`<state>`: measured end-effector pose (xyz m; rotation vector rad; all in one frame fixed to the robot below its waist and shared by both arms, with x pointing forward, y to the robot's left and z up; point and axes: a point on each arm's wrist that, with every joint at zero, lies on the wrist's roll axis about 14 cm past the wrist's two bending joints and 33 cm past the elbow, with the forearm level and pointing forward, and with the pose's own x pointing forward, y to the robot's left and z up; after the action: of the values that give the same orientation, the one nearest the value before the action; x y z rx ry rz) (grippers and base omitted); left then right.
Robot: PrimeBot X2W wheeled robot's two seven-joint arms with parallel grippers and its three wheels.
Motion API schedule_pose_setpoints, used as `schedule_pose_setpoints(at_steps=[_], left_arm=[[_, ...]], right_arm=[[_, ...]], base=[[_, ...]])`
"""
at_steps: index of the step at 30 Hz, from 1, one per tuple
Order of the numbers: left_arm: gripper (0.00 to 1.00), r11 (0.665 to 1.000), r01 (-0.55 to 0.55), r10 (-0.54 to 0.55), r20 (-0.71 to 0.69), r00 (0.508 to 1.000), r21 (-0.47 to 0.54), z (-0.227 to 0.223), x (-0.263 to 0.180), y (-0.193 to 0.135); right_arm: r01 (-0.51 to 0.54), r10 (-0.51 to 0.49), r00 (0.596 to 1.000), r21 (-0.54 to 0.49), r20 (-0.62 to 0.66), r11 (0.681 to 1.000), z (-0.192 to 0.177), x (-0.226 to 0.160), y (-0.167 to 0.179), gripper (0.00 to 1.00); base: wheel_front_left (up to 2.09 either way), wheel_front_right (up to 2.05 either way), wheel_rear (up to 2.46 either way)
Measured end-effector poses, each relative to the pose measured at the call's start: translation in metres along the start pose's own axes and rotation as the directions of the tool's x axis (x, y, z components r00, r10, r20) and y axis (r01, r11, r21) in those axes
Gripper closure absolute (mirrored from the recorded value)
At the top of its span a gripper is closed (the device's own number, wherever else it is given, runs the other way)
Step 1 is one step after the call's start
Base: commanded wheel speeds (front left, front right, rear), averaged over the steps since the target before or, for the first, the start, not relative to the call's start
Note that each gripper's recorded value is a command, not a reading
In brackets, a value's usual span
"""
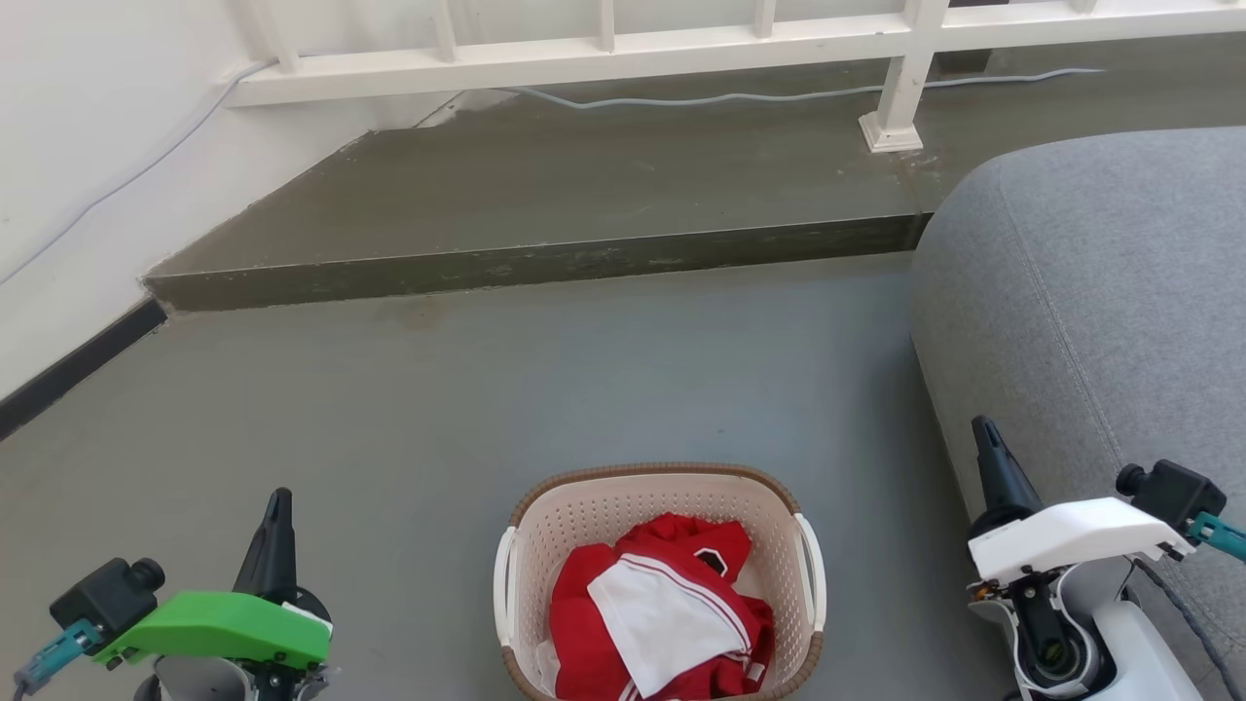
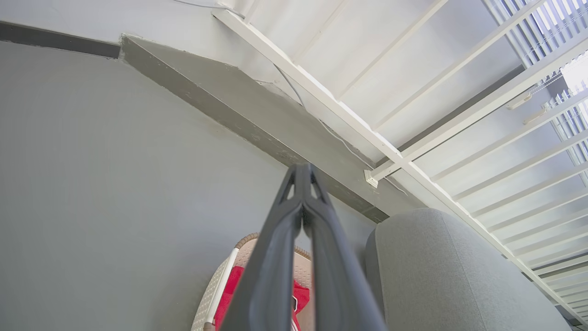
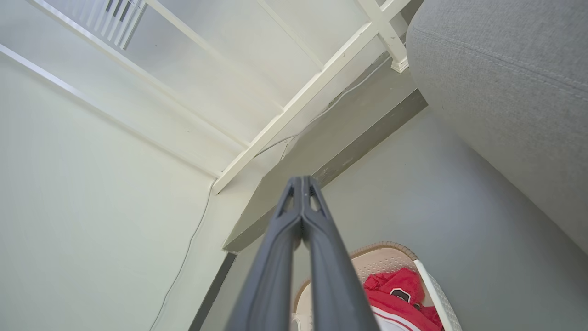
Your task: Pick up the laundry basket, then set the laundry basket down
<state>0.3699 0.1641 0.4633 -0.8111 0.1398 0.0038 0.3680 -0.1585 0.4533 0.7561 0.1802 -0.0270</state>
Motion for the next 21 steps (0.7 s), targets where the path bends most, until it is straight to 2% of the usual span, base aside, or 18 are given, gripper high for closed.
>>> schedule_pose_setpoints(at_steps=[11,21], left_arm=[[1.0,0.99,-0.023,0.023,-0.003,1.0,-0.142,0.002,0.0,0.004],[1.0,0.961,-0.029,0.029,-0.004,1.0,-0.274,0.006,-0.001,0.008]], right_arm=[[0.015,-0.016,1.0,0.152,0.005,0.988,0.008,0.001,-0.006,1.0],[0.024,-0.029,1.0,0.296,0.013,0.955,0.015,0.001,-0.011,1.0]], base=[[0.0,0.0,0.0],[0.0,0.0,0.0]])
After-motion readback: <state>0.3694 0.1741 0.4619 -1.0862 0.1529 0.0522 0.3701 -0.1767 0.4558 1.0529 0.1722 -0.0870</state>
